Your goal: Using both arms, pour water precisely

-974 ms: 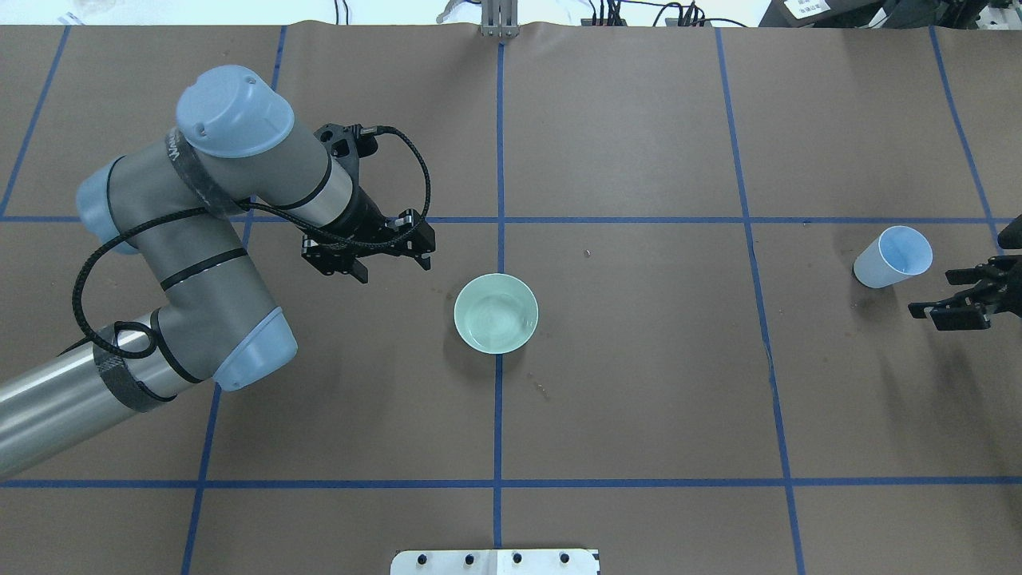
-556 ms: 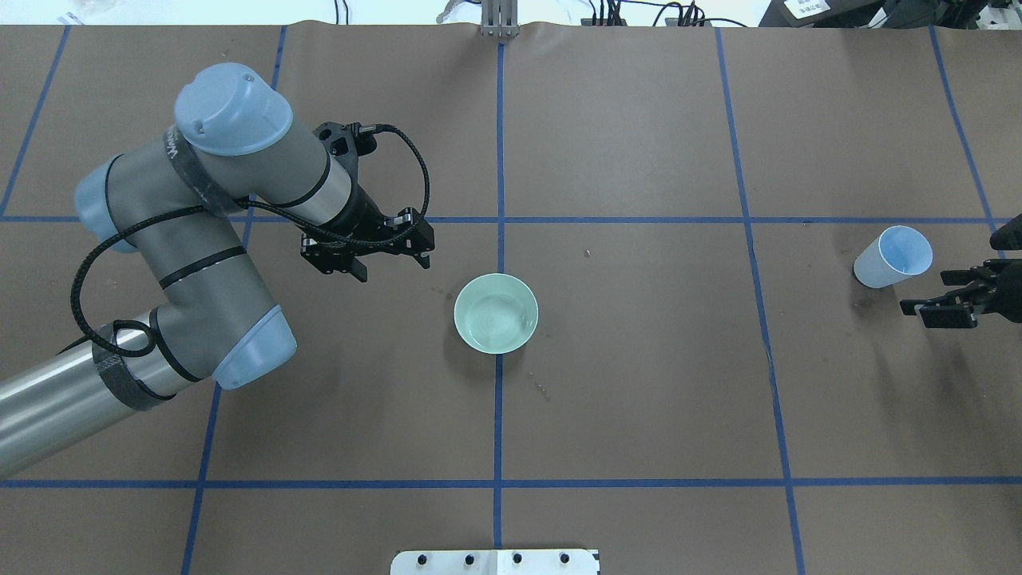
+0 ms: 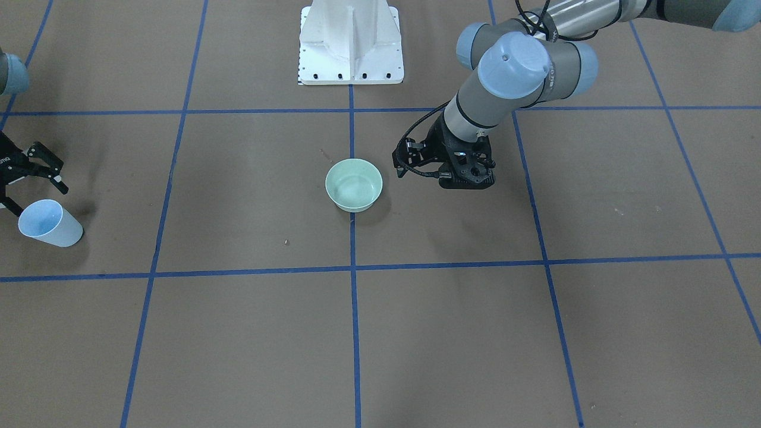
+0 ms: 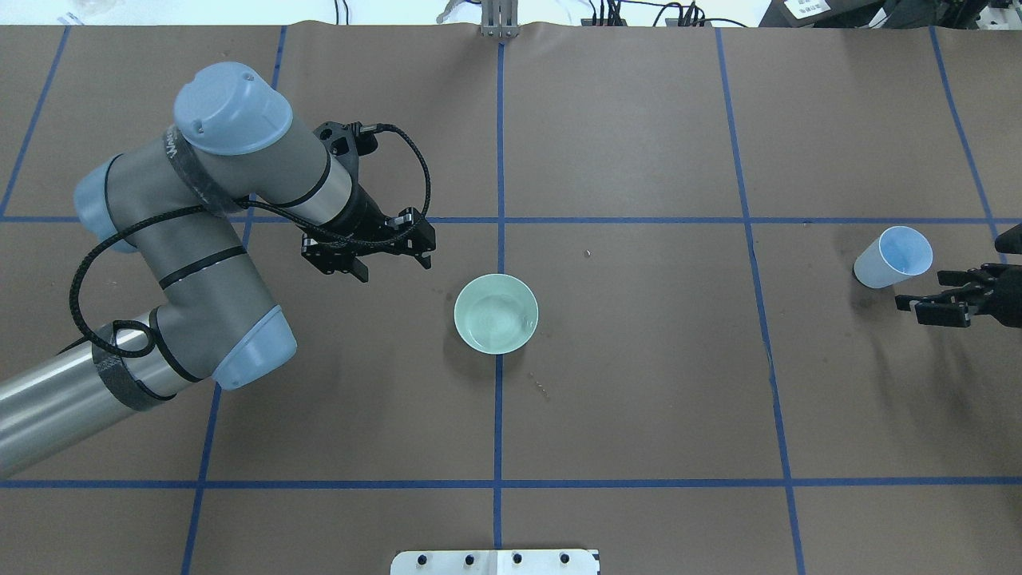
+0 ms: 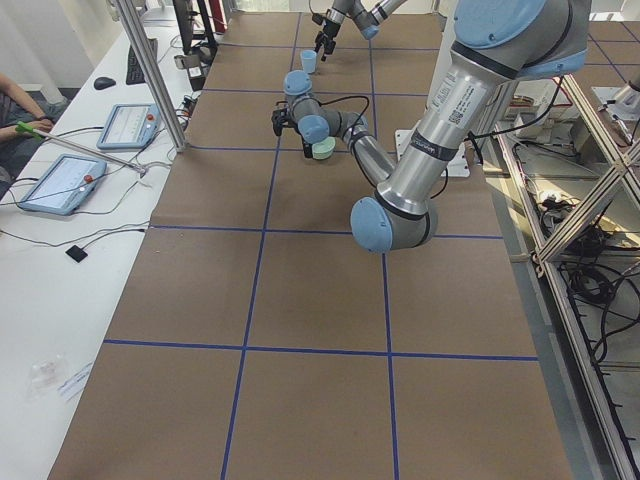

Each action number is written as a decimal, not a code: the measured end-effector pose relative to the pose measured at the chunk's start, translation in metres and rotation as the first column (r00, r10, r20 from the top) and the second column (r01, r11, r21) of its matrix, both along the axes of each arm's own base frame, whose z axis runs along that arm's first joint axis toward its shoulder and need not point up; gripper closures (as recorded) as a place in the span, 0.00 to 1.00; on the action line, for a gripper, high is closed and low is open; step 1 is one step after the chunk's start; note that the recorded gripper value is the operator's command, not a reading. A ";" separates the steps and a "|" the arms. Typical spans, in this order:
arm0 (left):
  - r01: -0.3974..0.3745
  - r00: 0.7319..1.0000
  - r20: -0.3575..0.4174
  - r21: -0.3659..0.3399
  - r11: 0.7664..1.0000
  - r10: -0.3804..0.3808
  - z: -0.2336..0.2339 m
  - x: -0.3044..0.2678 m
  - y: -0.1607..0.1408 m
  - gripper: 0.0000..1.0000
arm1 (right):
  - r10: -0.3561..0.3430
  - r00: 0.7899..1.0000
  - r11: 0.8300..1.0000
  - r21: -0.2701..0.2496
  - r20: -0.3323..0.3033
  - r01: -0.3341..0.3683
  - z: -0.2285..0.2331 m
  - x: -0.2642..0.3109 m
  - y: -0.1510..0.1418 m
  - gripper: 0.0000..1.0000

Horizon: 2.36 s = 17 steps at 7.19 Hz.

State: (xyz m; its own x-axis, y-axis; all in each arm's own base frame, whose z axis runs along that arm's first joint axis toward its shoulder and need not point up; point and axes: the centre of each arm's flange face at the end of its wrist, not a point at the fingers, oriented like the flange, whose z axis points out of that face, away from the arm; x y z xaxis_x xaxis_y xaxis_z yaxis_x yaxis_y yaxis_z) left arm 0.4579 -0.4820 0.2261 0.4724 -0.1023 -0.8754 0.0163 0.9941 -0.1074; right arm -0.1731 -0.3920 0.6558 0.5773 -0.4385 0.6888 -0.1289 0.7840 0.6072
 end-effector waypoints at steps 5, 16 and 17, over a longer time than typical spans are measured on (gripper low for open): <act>0.001 1.000 -0.002 0.001 1.000 -0.001 -0.001 -0.001 -0.001 0.08 | 0.055 0.997 0.997 0.057 -0.045 -0.052 0.001 -0.028 -0.004 0.05; 0.003 1.000 -0.007 0.004 1.000 -0.003 -0.003 -0.004 0.000 0.08 | 0.145 0.989 0.972 0.186 -0.004 -0.141 0.018 -0.032 -0.017 0.08; 0.003 1.000 -0.007 0.004 1.000 -0.003 -0.003 -0.004 0.000 0.08 | 0.150 0.989 0.969 0.196 0.005 -0.148 0.017 -0.032 -0.016 0.08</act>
